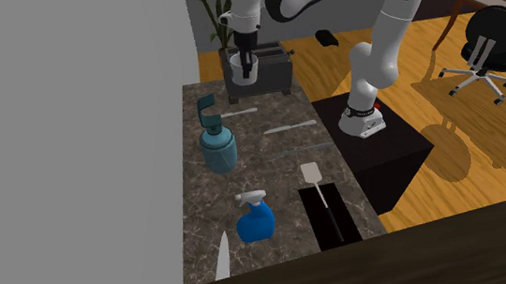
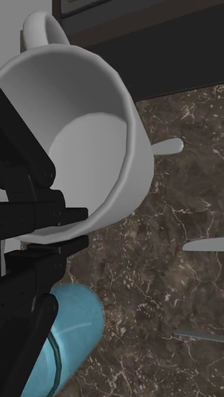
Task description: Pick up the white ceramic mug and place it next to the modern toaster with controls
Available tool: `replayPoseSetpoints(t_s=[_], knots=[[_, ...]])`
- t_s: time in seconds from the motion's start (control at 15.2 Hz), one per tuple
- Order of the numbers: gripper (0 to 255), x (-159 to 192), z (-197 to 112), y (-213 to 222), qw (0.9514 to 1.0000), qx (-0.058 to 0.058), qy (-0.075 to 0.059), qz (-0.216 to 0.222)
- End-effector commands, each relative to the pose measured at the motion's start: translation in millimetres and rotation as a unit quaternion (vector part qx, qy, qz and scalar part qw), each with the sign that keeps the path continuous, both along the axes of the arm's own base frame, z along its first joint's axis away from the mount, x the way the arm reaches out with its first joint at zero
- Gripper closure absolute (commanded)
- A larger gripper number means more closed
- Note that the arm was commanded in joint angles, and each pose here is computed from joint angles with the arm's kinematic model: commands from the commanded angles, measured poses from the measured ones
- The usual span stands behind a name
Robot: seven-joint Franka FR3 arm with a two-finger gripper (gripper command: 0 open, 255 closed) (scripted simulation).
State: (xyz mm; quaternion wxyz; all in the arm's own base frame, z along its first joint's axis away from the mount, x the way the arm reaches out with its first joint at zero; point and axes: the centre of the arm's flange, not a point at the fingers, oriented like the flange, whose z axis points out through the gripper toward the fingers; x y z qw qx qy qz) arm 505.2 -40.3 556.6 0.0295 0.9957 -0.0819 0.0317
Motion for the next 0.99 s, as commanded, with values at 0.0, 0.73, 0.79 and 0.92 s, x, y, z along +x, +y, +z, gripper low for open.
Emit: replayPoseSetpoints(t_s=[0.0, 0.73, 0.79, 0.92], knots=[[255, 0, -11, 0, 1.0, 0.0, 0.0, 0.0], [255, 0, -69, 0, 1.0, 0.0, 0.0, 0.0], [255, 0, -74, 0, 1.0, 0.0, 0.0, 0.0], [255, 0, -85, 0, 1.0, 0.0, 0.0, 0.0]])
